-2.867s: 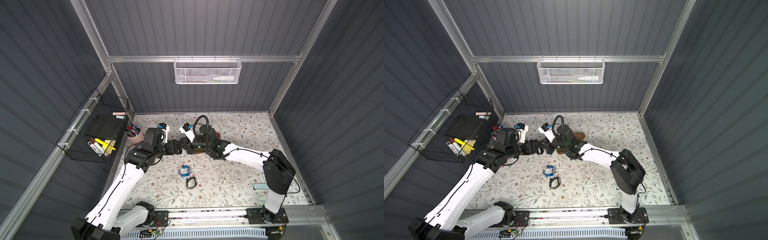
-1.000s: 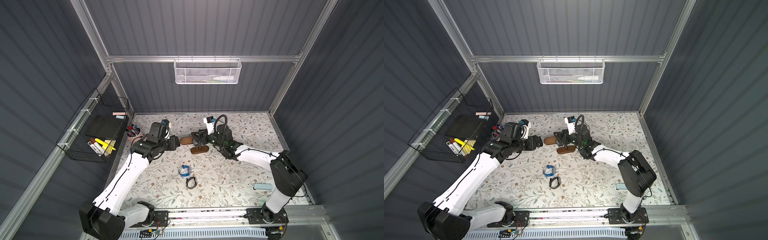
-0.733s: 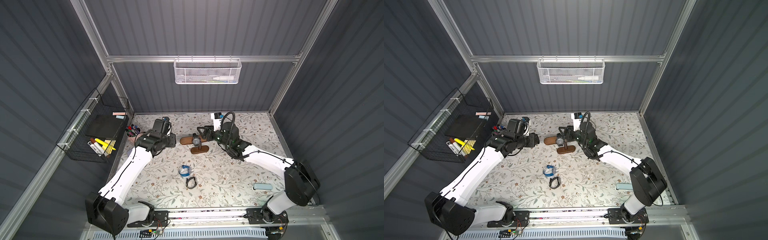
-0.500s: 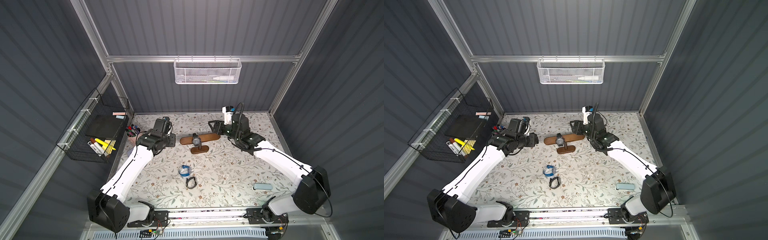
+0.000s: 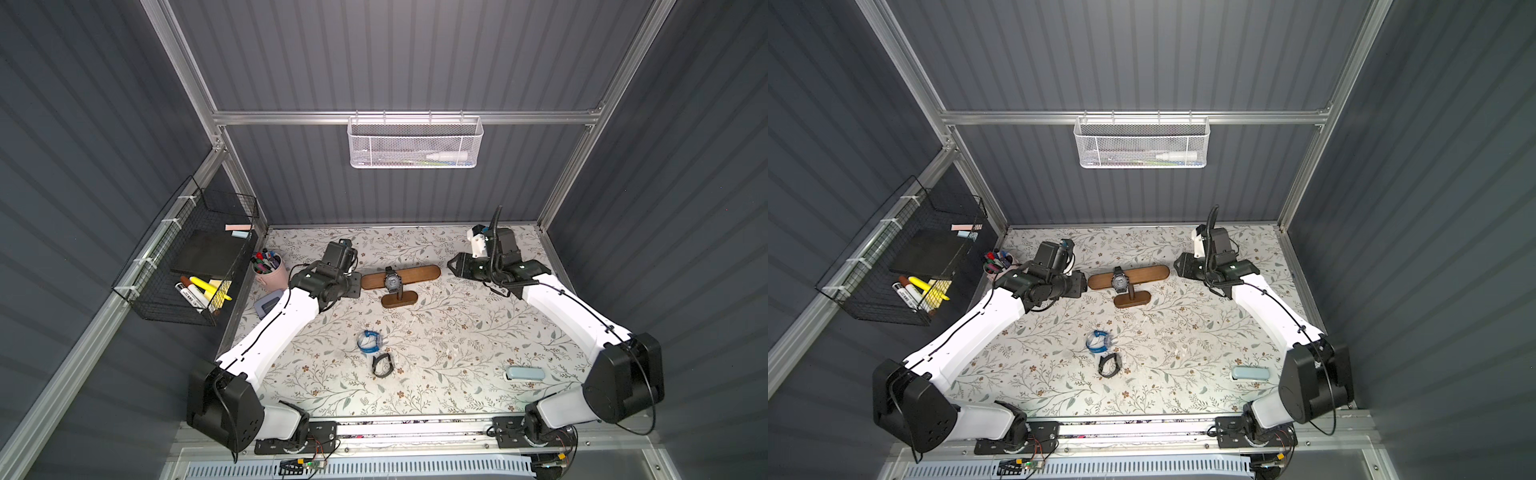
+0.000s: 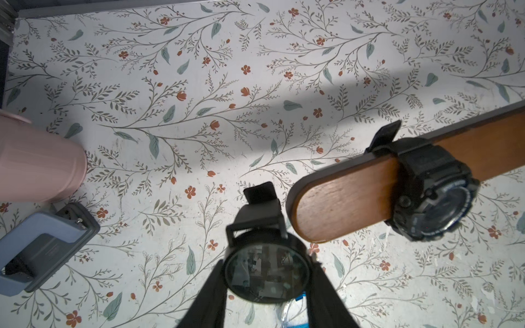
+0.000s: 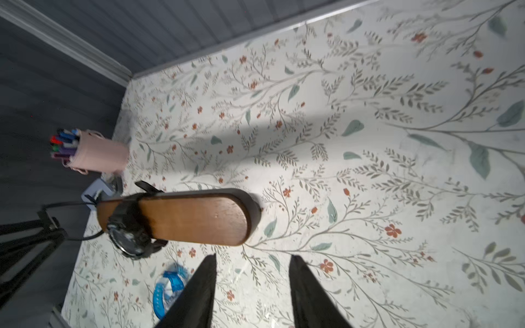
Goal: Place watch on stand
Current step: Place the watch on the stand.
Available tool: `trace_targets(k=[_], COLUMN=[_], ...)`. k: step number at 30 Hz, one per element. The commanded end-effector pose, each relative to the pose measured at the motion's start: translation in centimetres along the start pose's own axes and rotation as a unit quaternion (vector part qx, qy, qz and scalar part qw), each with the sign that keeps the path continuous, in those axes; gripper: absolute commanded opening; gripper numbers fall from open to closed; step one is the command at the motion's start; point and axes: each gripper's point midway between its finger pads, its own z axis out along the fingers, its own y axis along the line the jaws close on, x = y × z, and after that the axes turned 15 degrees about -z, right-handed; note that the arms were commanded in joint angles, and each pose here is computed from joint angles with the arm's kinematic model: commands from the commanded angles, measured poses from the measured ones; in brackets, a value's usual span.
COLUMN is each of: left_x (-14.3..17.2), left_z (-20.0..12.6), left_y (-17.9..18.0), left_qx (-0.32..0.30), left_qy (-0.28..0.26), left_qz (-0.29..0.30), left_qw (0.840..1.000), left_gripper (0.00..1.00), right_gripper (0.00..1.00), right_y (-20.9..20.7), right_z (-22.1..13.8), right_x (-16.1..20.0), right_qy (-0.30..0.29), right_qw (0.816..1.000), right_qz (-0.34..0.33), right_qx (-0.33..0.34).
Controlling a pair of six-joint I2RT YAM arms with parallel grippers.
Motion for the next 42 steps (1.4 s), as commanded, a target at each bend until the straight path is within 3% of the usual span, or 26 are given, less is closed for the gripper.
trace_targets(k=[1,17,42], left_x=[-0.5,-0.6,-0.5], left_z=[0.3,1.5,2.4], left_y=[0.4,0.3,-3.3], left_qx=[-0.025,-0.040,-0.021], left_qy=[-0.017,-0.021,-0.022], left_qz=[-0.008,-0.002,0.014], left_qw=[0.999,0.999,0.999], left_gripper=[0.34,0.34,0.35], right_gripper=[0.42,0.36,0.32], right_y=[1.4,1.3,1.7], right_z=[0.4,2.6,3.9], right_x=[0.3,0.2,0.6], right_qy=[0.032,0.068,0.102], right_qw=[0.998,0.995,0.990], right_qz=[-0.011,-0.031,-0.032], right_qx=[-0.044,-0.067,-0.088])
